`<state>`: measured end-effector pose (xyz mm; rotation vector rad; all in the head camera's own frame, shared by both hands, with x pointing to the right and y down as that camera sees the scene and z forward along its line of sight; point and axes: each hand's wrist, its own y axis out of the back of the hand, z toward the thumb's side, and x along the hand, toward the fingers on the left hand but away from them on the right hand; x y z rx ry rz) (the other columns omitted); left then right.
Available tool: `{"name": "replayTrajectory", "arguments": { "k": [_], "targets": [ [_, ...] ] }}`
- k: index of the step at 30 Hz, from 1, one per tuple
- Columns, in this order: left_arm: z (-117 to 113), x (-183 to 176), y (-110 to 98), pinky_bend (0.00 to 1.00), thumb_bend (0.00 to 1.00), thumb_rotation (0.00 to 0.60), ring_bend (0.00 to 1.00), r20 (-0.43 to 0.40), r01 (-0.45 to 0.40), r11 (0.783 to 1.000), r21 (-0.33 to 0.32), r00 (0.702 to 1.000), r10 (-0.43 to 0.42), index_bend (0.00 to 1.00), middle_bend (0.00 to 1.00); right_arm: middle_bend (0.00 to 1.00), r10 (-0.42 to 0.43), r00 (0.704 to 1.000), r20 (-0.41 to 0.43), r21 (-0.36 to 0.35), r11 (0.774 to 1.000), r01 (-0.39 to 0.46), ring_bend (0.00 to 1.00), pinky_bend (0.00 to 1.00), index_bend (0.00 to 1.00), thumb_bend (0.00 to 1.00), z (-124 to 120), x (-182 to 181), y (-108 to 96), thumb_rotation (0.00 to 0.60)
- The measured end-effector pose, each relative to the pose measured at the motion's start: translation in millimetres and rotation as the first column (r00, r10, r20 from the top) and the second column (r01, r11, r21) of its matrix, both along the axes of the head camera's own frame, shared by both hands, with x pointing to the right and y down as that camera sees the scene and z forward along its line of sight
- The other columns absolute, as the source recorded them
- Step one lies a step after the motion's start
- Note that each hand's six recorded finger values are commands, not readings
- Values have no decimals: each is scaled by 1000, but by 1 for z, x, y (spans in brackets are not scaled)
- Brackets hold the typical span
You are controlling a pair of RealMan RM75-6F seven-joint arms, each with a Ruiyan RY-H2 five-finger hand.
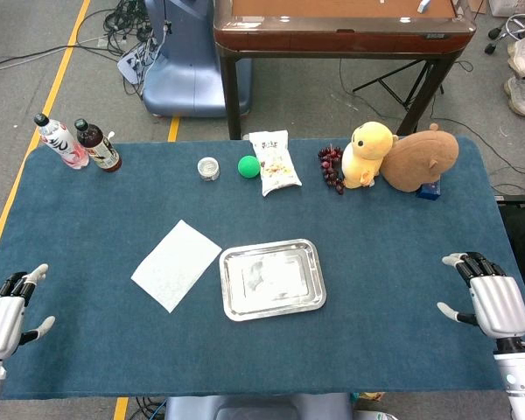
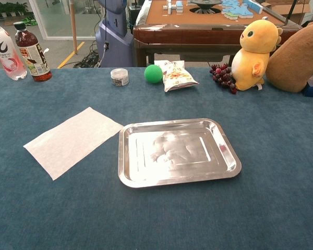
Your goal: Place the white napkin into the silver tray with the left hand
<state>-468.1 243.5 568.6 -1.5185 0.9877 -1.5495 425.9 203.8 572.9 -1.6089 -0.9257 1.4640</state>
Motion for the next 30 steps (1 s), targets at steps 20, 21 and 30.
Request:
{"name": "replayTrajectory", "arguments": {
  "k": [20,21,30],
  "targets": [
    [3,16,-2,471,77,600,178,-80,-64,996,66,994,69,243,125,278,1,1000,22,-12,1000,-1,180,295,274,49,0,-2,-3,600],
    [4,18,-3,471,74,600,161,-88,-76,994,75,993,83,247,102,278,2,1000,24,-9,1000,-2,180,295,274,49,-1,-1,-3,600],
    [24,29,-10,214,74,600,3,-113,-202,976,81,971,210,272,18,278,12,1000,26,5,1000,-12,180,295,274,49,-7,1,0,600]
  ]
}}
